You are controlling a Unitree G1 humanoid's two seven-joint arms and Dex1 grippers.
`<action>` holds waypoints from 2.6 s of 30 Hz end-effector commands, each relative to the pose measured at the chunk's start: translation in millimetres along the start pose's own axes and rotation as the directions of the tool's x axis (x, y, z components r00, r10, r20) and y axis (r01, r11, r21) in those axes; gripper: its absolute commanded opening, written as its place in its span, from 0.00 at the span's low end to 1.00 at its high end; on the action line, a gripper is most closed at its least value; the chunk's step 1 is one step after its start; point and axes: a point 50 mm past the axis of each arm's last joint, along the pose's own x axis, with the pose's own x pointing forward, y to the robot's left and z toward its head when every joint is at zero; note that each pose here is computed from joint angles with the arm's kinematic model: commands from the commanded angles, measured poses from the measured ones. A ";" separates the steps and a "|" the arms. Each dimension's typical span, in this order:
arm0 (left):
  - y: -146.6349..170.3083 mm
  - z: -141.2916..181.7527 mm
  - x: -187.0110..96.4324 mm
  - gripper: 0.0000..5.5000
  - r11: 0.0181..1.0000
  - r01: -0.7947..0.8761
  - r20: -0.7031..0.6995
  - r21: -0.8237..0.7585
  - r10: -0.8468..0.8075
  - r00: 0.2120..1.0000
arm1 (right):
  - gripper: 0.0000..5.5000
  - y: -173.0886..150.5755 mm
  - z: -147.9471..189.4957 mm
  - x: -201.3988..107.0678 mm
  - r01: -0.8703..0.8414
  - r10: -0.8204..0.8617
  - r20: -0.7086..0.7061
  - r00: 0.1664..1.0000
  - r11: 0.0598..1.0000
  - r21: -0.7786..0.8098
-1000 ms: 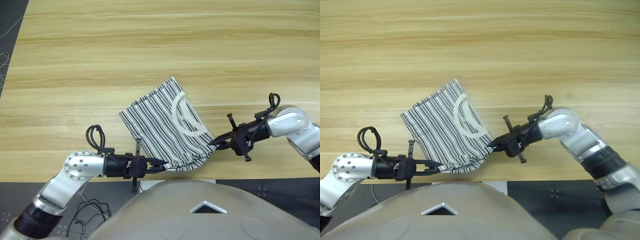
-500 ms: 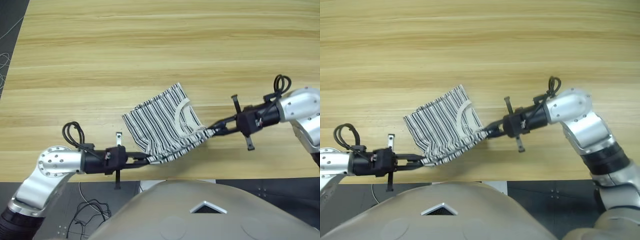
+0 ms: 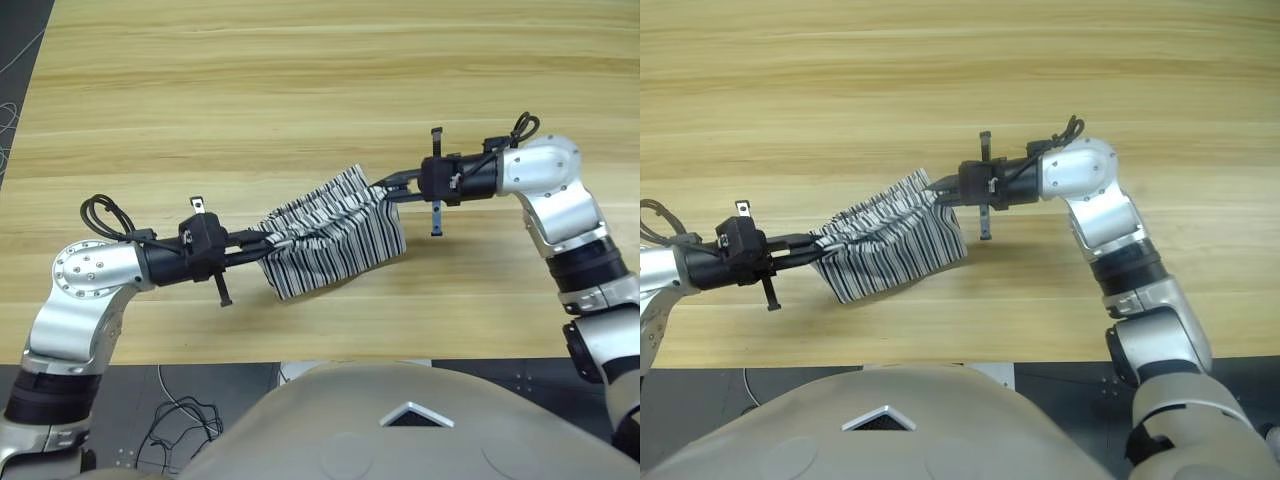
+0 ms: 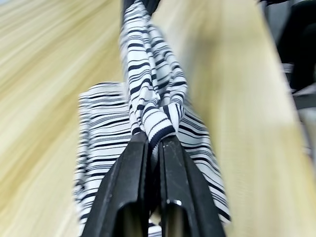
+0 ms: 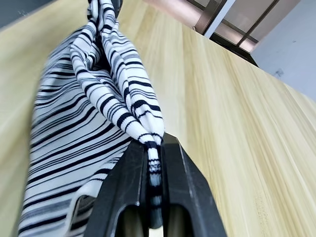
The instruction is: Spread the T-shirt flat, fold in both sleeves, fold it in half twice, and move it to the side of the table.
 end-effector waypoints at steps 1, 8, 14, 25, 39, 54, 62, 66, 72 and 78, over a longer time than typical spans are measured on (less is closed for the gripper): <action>10.1 -8.5 1.7 0.02 0.998 -0.057 -0.041 0.024 0.058 0.997 | 0.02 -9.9 -6.9 9.8 0.008 -0.009 -0.029 1.000 0.999 -0.036; 16.8 -27.7 5.3 0.02 0.994 -0.110 -0.115 0.003 0.110 0.987 | 0.02 -17.9 -23.8 29.6 0.019 -0.021 -0.052 0.998 0.999 -0.048; 27.4 -29.8 3.9 0.12 0.984 -0.180 -0.091 -0.010 0.178 0.980 | 0.16 -33.7 -27.0 39.6 0.124 -0.132 -0.062 0.989 0.985 -0.117; 63.2 -33.4 -10.1 0.17 0.902 -0.414 -0.071 0.119 0.424 0.903 | 0.19 -49.8 -35.1 23.1 0.213 -0.256 -0.140 0.957 0.941 -0.263; 60.1 -12.4 -11.0 0.17 0.867 -0.468 0.057 0.168 0.466 0.883 | 0.19 24.7 -7.8 78.5 0.149 -0.151 0.158 0.976 0.989 0.021; 30.6 -11.0 28.1 0.17 0.897 -0.405 0.101 0.174 0.393 0.914 | 0.19 24.5 -117.3 -7.5 0.218 -0.176 -0.615 0.769 0.976 -0.007; 40.8 -18.0 72.4 0.17 0.861 -0.506 0.233 0.059 0.481 0.845 | 0.19 34.2 -137.0 -215.6 0.504 -0.246 -0.963 0.111 0.849 -0.159; 65.7 -14.7 90.4 0.17 0.789 -0.612 0.313 -0.047 0.594 0.742 | 0.19 10.6 -123.6 -235.8 0.531 -0.425 -0.904 -0.052 0.755 -0.386; 97.0 -0.5 115.7 0.17 0.657 -0.719 0.377 -0.226 0.740 0.558 | 0.19 -86.0 -45.6 -193.7 0.607 -0.976 -0.020 -0.216 -0.119 -0.786; 101.5 -11.2 121.4 0.17 0.490 -0.775 0.295 -0.399 0.869 0.398 | 0.19 -41.4 -45.3 -33.4 0.711 -0.947 0.253 0.197 -0.040 -0.702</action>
